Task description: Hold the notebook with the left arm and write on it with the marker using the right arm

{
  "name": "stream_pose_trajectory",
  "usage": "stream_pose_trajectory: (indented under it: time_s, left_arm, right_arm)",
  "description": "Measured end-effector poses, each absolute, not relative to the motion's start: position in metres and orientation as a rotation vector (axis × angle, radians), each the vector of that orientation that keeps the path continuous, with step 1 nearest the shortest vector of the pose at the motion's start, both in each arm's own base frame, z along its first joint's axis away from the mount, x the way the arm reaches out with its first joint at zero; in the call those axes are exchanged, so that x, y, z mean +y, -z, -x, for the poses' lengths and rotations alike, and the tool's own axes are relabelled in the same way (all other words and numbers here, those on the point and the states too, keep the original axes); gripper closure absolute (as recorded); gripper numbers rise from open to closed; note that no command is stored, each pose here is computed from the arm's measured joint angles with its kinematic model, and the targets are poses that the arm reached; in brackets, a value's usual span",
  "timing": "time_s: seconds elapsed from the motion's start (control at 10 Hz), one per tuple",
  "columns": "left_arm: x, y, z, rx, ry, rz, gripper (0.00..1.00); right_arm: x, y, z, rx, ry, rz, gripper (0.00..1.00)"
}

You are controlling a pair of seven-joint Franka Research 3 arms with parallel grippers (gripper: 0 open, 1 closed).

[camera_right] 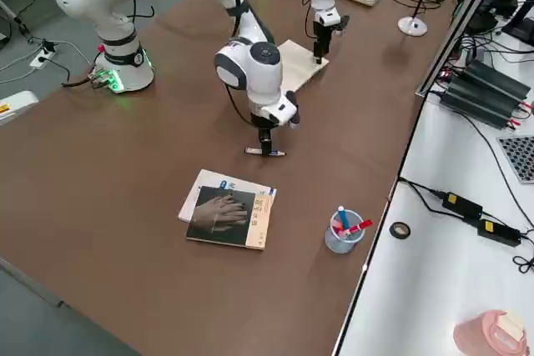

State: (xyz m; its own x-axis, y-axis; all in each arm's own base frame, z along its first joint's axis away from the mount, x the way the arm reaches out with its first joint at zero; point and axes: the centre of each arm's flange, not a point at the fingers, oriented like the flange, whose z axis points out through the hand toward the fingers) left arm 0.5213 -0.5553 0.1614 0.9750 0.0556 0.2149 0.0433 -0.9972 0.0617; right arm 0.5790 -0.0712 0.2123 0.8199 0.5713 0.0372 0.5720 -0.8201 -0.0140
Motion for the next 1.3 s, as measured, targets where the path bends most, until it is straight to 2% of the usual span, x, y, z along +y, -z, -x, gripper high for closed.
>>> stream_pose_trajectory:
  time_s: [1.1,1.3]
  left_arm:
    - [-0.555,-0.162,-0.522,0.077,-0.337,-3.066,0.0]
    - [-0.555,-0.162,-0.522,0.077,-0.337,-3.066,0.0]
  right_arm:
    - [-0.079,-0.175,-0.568,-0.964,0.069,2.963,0.03]
    - [-0.079,-0.174,-0.567,-0.962,0.065,2.962,0.09]
